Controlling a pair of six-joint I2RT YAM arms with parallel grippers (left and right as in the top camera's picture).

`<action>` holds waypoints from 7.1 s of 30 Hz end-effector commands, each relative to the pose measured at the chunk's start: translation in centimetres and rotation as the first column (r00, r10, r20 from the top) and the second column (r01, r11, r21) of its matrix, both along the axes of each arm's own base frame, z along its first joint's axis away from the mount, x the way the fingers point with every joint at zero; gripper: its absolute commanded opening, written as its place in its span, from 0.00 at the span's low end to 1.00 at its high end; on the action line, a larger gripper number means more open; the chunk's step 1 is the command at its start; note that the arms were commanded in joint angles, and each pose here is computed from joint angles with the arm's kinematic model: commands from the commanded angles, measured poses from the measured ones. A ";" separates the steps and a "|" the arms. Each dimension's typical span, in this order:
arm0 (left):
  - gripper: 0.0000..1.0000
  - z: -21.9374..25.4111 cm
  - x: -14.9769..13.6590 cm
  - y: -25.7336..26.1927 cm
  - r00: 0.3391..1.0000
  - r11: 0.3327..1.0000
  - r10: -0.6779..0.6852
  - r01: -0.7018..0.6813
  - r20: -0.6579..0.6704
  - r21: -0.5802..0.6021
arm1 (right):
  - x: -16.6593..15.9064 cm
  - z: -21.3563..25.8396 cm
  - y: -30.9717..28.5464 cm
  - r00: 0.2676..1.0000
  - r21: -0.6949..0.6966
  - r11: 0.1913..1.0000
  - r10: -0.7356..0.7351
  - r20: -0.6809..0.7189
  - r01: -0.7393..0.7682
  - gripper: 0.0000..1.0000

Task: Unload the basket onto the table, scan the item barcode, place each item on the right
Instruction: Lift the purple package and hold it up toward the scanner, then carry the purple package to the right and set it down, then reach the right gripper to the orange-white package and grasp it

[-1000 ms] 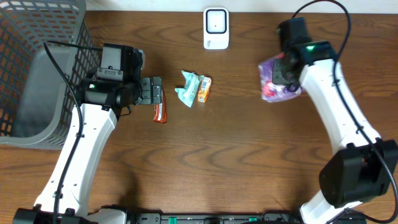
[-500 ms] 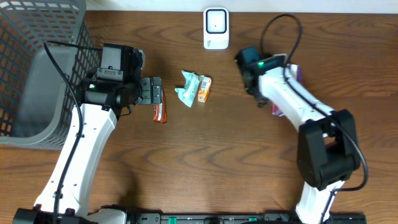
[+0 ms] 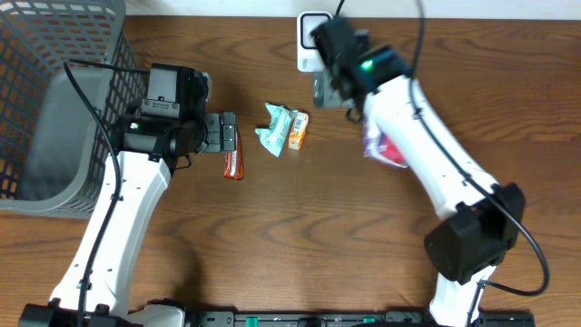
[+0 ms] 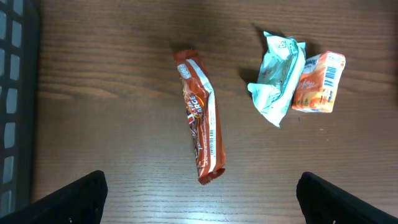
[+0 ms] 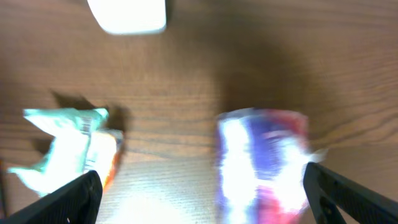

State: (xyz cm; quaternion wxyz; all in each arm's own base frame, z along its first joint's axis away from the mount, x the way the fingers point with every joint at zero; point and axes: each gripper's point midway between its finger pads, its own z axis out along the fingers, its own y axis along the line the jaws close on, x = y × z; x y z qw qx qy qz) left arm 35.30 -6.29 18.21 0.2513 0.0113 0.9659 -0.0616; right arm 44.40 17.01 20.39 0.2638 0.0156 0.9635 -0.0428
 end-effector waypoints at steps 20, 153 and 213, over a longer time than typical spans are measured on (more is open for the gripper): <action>0.98 -0.1 0.1 0.2 1.000 1.000 0.009 -0.009 -0.001 0.006 | -2.3 -8.9 -10.0 0.933 0.572 0.819 0.247 -0.263 -0.056 0.99; 0.98 -0.1 0.1 0.2 1.000 1.000 0.009 -0.009 -0.002 0.006 | -0.8 -11.1 7.5 0.965 0.727 0.670 0.258 -0.034 -0.153 0.68; 0.98 -0.1 0.1 0.2 1.000 1.000 0.009 -0.009 -0.002 0.006 | -2.8 -19.1 7.4 0.994 -0.010 0.999 -0.033 0.101 0.034 0.54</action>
